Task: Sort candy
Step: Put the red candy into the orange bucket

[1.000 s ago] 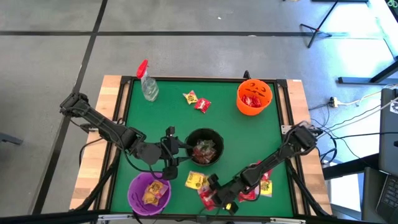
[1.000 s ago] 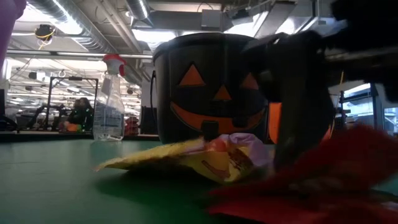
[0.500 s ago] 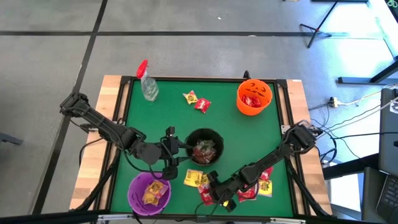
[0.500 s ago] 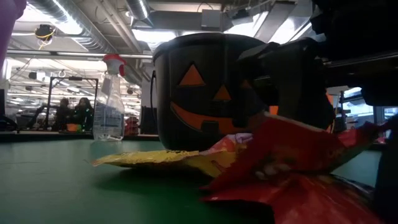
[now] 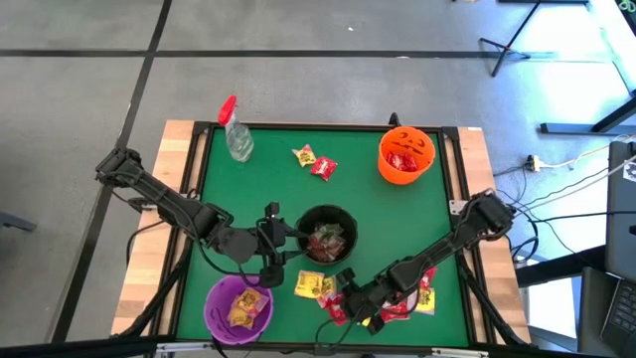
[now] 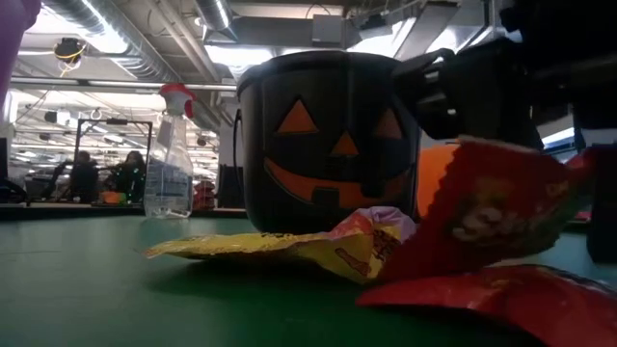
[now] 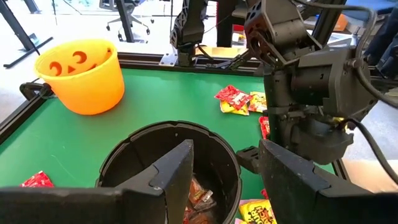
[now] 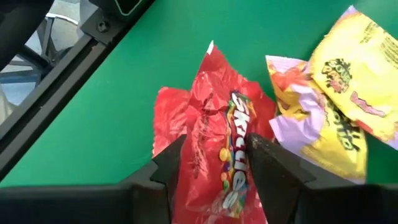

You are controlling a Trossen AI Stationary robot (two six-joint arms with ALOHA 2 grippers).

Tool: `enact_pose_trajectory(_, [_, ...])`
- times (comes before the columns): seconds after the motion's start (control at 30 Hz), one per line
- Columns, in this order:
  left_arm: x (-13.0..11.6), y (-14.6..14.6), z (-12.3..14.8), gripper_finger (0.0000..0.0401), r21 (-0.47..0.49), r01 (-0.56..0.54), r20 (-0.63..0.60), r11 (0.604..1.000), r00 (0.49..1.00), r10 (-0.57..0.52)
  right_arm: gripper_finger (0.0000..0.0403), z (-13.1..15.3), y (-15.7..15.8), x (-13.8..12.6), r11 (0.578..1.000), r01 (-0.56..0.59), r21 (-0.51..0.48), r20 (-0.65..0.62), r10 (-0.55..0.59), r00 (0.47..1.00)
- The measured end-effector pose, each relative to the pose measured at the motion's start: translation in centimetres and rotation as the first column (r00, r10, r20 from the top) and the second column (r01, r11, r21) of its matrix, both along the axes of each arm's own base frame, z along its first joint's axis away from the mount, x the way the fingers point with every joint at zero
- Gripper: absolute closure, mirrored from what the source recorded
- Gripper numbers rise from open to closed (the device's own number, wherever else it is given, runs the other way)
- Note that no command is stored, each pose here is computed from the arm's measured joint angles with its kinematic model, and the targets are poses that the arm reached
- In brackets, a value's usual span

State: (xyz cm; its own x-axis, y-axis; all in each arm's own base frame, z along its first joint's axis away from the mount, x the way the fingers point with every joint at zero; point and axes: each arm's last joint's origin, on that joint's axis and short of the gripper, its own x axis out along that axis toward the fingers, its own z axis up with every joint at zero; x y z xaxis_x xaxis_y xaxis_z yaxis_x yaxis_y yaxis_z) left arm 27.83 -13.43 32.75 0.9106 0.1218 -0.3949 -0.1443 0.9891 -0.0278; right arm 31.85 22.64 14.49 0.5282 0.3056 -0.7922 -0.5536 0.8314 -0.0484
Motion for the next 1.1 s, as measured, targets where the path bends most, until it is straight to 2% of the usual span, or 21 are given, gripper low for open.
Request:
enact_pose_trajectory(0.27, [0.0,0.0,0.0,0.023,-0.001,0.0,0.0,1.0,1.0,0.0,0.0262,0.0,-0.1,-0.2,1.0,0.001,-0.018,-0.026,-0.001,1.0])
enact_pose_trajectory(0.57, [0.0,0.0,0.0,0.023,-0.001,0.0,0.001,1.0,1.0,0.0,0.0359,-0.1,-0.2,-0.3,1.0,0.0,-0.029,-0.04,-0.002,0.999])
enact_pose_trajectory(0.67, [0.0,0.0,0.0,0.023,-0.002,-0.001,0.001,1.0,1.0,0.001,0.0378,0.2,-0.3,-0.4,0.999,0.0,-0.04,-0.056,-0.002,0.998])
enact_pose_trajectory(0.73, [0.0,0.0,0.0,0.023,-0.002,0.0,0.001,1.0,1.0,0.0,0.0378,0.5,-0.4,-0.5,0.999,0.01,-0.054,-0.082,-0.015,0.997])
enact_pose_trajectory(0.93, [0.0,0.0,0.0,0.023,-0.003,0.0,0.003,1.0,1.0,0.0,0.0346,2.8,-0.9,-0.9,0.991,0.058,-0.122,-0.103,-0.07,0.992])
enact_pose_trajectory(1.1, [-0.1,-0.2,0.0,0.023,-0.004,0.005,0.003,1.0,1.0,-0.005,0.0355,5.2,-1.3,-1.4,0.99,0.078,-0.12,-0.09,-0.09,0.992])
